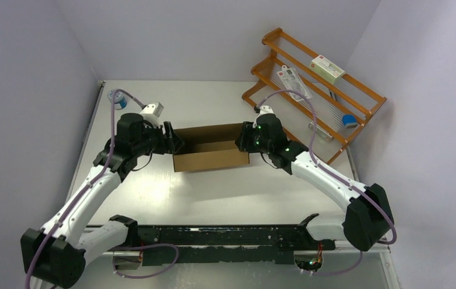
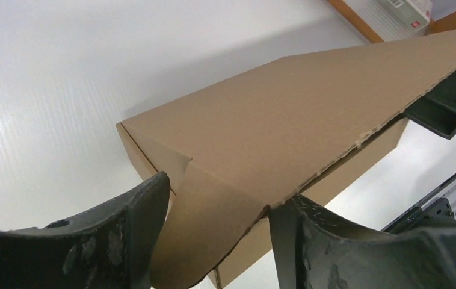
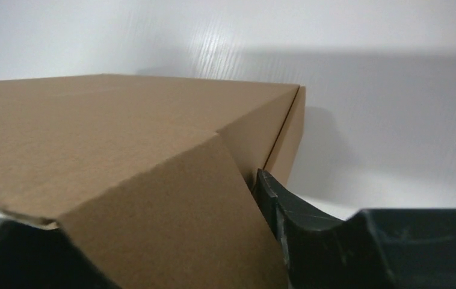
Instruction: Fold the paper box
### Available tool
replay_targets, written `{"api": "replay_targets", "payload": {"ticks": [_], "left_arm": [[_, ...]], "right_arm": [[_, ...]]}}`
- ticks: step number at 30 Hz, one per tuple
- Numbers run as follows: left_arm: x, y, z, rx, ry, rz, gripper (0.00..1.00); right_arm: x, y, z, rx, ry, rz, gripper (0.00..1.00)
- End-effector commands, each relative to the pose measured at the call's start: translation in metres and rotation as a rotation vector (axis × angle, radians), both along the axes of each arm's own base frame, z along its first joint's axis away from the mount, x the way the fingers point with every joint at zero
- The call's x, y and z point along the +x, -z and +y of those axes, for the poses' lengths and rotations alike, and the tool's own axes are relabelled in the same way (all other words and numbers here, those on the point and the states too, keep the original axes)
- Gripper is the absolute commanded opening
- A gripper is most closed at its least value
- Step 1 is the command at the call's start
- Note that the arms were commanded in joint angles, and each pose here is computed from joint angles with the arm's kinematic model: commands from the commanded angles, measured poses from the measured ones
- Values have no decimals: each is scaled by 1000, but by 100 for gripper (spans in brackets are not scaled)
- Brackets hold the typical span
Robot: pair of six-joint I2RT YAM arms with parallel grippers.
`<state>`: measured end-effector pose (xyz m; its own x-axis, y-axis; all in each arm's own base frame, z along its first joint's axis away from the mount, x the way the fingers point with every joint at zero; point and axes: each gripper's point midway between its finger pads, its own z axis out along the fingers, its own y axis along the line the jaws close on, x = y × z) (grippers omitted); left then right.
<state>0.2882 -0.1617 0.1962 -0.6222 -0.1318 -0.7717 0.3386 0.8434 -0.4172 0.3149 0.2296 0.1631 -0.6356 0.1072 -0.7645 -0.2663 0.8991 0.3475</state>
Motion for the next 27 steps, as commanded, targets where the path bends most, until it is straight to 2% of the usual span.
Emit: {"api": "replay_targets", "payload": {"ticks": [1, 10, 14, 20, 27], "left_arm": [[-16, -11, 6, 7, 8, -52, 67], [-63, -33, 25, -17, -22, -85, 81], [-84, -47, 37, -42, -66, -121, 82], [-102, -60, 60, -19, -152, -162, 88], [-106, -63, 64, -34, -177, -170, 89]], "right_arm": [[-22, -16, 11, 69, -114, -19, 51], [-63, -19, 3, 61, -258, -13, 65], [-87, -25, -5, 52, -306, 12, 74], [-102, -54, -32, 23, -264, -70, 88], [-118, -70, -37, 56, -290, -99, 96]]}}
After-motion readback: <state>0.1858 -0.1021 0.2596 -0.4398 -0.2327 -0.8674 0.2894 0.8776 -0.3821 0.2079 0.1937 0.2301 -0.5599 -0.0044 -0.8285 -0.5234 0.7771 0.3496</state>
